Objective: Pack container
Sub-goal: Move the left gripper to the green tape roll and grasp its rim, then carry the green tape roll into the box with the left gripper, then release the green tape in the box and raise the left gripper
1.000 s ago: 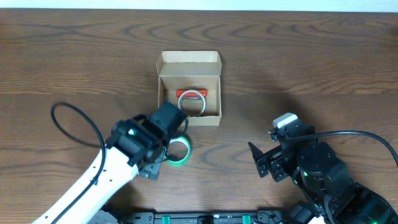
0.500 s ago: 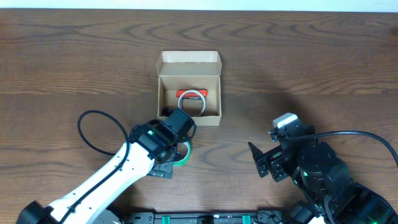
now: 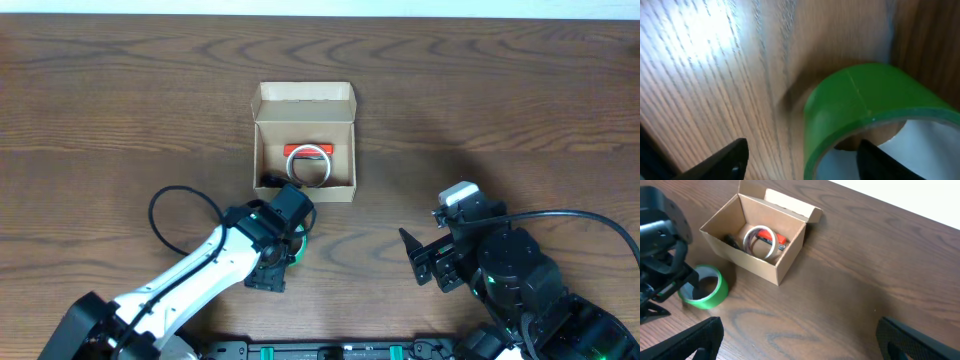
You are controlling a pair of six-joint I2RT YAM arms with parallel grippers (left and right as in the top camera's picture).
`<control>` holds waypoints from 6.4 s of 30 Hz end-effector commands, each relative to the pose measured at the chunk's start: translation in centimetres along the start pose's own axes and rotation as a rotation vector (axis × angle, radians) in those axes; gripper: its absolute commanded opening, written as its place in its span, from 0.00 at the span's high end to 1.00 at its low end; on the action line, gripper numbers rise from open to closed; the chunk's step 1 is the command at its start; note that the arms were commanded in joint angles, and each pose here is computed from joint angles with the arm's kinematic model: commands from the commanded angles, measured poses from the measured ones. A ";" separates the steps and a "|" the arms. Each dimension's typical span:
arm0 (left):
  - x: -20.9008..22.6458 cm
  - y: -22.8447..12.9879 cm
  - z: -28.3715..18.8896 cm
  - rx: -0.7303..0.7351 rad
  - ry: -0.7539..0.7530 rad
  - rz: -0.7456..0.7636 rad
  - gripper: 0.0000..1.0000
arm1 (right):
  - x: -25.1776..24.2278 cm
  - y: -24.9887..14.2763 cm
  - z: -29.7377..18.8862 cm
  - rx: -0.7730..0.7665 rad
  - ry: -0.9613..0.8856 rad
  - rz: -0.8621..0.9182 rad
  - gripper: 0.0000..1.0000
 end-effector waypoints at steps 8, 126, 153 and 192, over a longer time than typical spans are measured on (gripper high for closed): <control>-0.2 -0.2 1.7 0.013 0.046 -0.043 0.59 | -0.1 0.0 0.0 -0.002 -0.006 0.009 0.01; -18.1 1.2 -10.4 0.002 -0.264 0.211 0.11 | -0.1 0.0 0.0 -0.002 -0.006 0.009 0.01; -19.5 0.3 -3.5 0.058 -0.123 0.768 0.87 | -0.1 0.0 0.0 -0.002 -0.006 0.009 0.01; -13.1 -0.3 -22.5 -0.150 -0.619 0.810 0.04 | -0.1 0.0 0.0 -0.002 -0.006 0.009 0.01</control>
Point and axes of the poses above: each gripper's point midway between its finger pads, its own z axis out along the fingers, its own x axis along the line the jaws close on, y = z × x, the point moved 10 cm from there along -z, back along the fingers, and after that the axes turned 2 degrees about -z, right-handed, at the moved point
